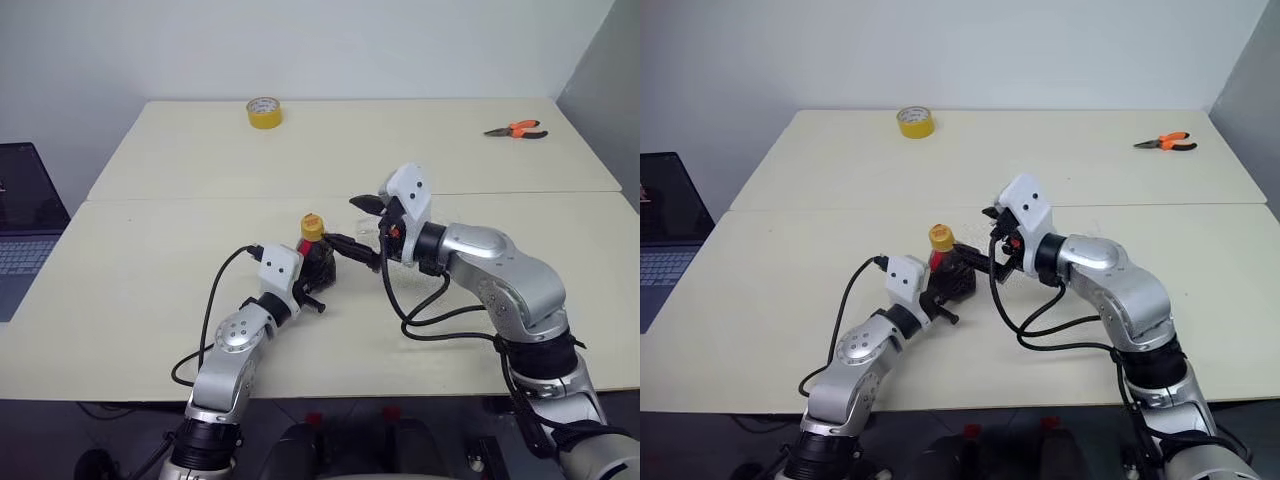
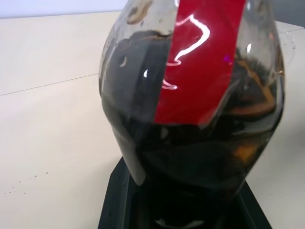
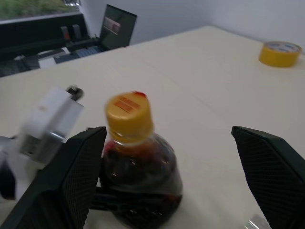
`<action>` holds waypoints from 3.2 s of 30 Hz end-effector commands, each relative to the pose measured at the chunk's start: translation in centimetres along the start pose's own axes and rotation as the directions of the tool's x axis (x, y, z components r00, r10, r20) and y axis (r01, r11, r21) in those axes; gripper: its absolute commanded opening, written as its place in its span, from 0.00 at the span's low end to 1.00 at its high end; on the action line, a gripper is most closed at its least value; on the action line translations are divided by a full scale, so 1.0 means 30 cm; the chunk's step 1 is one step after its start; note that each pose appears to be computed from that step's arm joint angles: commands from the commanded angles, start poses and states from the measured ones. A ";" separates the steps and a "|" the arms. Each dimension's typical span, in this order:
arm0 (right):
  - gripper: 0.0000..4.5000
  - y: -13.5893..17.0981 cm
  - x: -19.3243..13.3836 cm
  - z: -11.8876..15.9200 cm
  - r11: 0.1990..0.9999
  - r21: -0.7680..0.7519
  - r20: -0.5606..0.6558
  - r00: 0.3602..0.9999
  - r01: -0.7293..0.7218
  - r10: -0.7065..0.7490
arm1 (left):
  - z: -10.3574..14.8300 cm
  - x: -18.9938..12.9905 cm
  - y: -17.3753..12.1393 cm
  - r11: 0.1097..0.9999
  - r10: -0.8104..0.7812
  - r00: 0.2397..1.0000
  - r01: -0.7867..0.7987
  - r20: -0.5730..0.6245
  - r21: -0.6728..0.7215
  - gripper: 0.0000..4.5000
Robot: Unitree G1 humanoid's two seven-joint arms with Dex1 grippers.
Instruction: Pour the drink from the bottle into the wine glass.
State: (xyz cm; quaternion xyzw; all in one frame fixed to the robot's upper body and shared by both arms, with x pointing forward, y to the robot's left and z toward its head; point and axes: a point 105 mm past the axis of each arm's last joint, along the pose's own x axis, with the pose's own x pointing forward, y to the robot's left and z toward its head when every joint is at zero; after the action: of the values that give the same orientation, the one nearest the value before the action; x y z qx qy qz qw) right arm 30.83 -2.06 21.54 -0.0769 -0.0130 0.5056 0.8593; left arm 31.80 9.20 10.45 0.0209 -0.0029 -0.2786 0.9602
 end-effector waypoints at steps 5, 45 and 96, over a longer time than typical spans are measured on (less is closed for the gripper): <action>1.00 0.058 0.034 0.061 0.999 -0.030 0.068 0.997 -0.035 0.037 | 0.067 0.001 -0.007 1.000 -0.008 0.996 0.006 0.084 0.024 0.14; 1.00 -0.013 0.159 0.022 0.985 0.102 0.008 0.990 0.140 -0.142 | 0.062 0.006 -0.007 1.000 -0.005 0.996 0.003 0.088 0.019 0.14; 1.00 -0.028 0.049 0.012 0.985 0.124 -0.009 0.992 0.123 -0.122 | 0.058 0.000 -0.002 1.000 -0.002 0.997 0.000 0.077 0.031 0.14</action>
State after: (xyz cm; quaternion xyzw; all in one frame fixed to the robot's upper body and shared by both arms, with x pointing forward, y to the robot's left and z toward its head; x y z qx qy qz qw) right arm 32.37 -0.42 20.40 -0.0278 0.0453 0.4577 0.8875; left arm 31.75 8.86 10.65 0.0223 -0.0108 -0.2824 0.9590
